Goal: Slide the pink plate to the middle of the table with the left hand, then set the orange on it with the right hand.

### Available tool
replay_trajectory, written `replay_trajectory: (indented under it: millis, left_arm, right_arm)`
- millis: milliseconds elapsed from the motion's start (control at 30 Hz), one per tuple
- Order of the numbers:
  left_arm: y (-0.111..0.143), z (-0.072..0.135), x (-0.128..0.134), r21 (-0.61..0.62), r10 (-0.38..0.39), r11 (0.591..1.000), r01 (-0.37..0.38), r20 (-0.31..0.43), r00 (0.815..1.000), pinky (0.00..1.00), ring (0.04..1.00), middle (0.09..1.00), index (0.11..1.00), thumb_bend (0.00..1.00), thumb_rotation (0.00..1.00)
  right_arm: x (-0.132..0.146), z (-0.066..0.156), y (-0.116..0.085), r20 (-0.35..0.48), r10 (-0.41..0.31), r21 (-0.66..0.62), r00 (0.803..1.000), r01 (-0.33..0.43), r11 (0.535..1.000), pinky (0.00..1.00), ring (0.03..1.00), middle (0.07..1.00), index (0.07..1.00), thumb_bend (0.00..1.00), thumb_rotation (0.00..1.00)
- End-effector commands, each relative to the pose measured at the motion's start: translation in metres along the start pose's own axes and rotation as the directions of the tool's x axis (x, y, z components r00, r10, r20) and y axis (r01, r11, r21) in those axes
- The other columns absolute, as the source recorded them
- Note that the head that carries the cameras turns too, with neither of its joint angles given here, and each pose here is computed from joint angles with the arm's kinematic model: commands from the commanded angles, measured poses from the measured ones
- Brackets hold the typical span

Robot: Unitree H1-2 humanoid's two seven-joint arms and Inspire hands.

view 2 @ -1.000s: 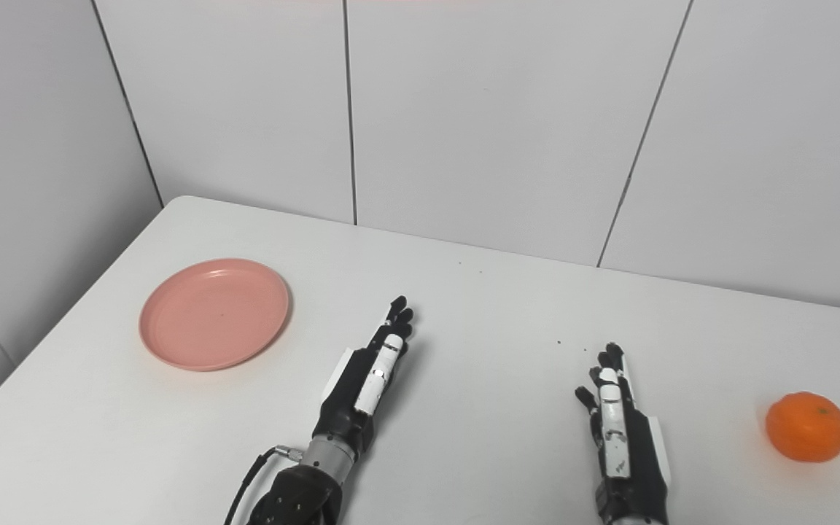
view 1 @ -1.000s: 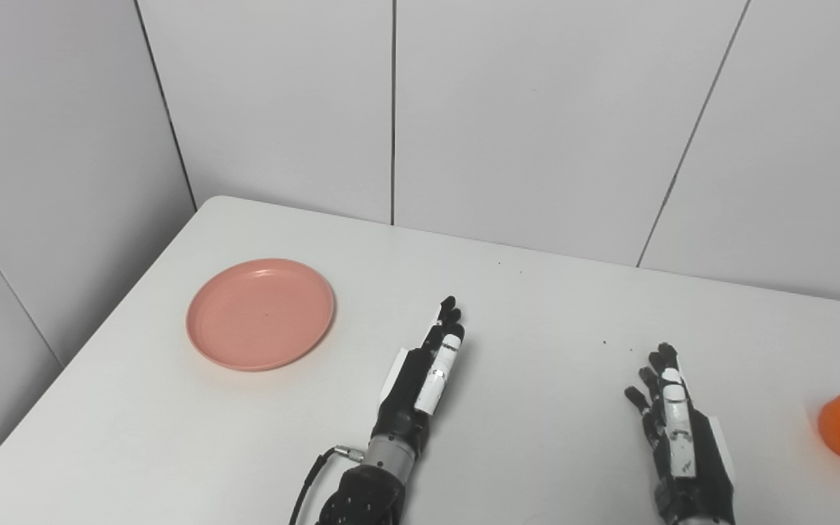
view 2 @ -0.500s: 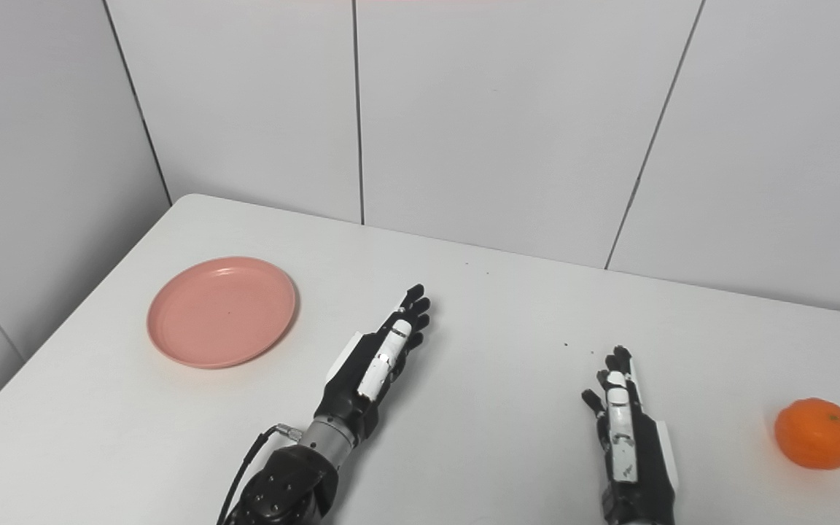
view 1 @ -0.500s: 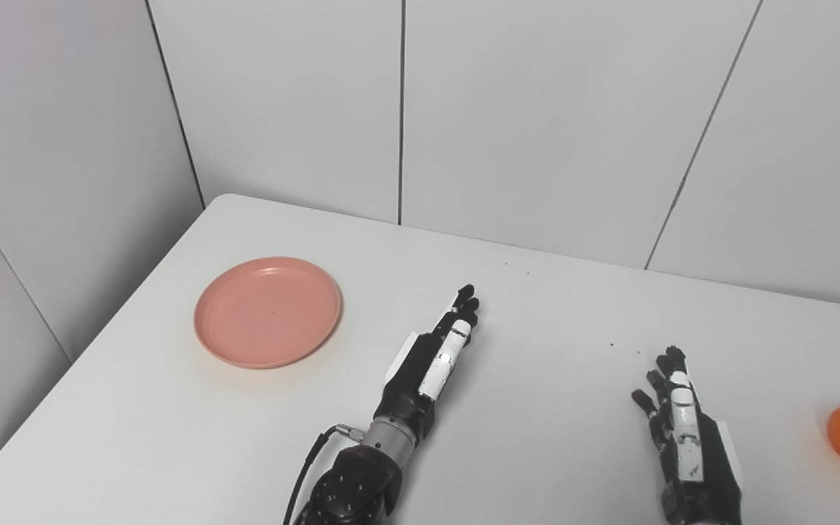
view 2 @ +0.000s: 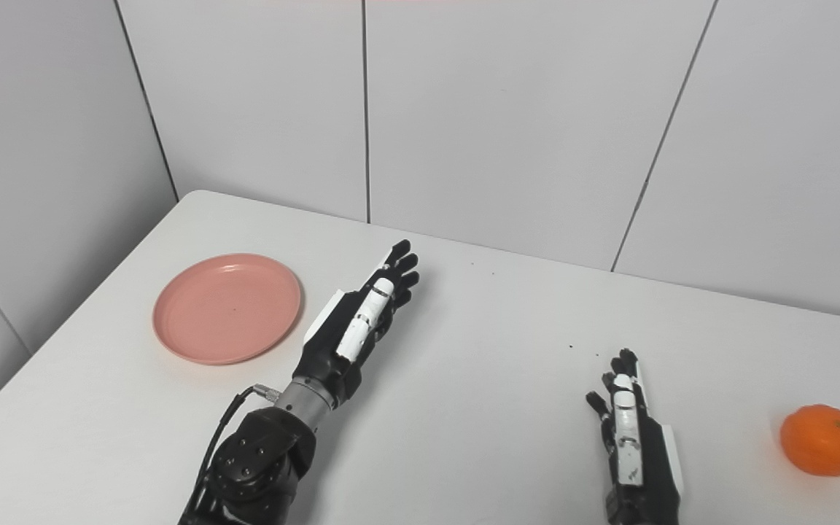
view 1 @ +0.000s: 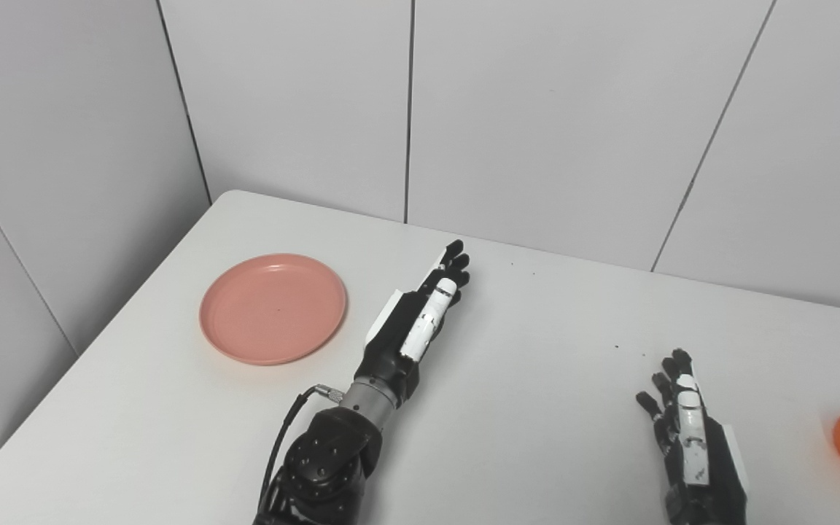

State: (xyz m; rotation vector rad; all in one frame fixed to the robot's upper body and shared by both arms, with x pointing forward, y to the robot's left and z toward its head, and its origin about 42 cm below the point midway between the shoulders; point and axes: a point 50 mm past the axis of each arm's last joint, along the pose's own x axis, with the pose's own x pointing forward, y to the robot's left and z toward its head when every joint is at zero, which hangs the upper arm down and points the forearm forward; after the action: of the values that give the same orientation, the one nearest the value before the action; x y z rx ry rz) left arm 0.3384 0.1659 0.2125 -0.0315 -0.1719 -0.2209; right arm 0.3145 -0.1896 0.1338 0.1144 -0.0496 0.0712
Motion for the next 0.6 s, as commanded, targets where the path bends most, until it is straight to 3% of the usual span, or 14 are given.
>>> replay_trajectory:
  millis: [0,333,567]
  left_arm:
    - [0.003,0.028,0.01,-0.001,-0.001,1.0,0.001,0.075,0.997,1.0,0.981,0.989,0.982,0.44,1.0]
    - [0.033,0.054,0.013,0.023,0.071,0.997,-0.075,0.137,0.988,1.0,0.973,0.981,0.973,0.43,1.0]
    - [0.067,0.064,0.013,0.044,0.164,0.984,-0.175,0.185,0.969,0.99,0.967,0.971,0.958,0.43,1.0]
  right_arm:
    - [0.003,0.005,-0.002,0.025,0.004,0.006,1.0,-0.004,1.0,1.0,0.995,1.0,1.0,0.22,1.0]
    - [0.003,0.005,-0.001,0.031,-0.007,0.021,0.999,0.006,1.0,1.0,0.99,0.998,1.0,0.21,1.0]
    - [0.002,0.005,-0.002,0.031,-0.004,0.012,1.0,0.004,1.0,1.0,0.991,1.0,1.0,0.21,1.0]
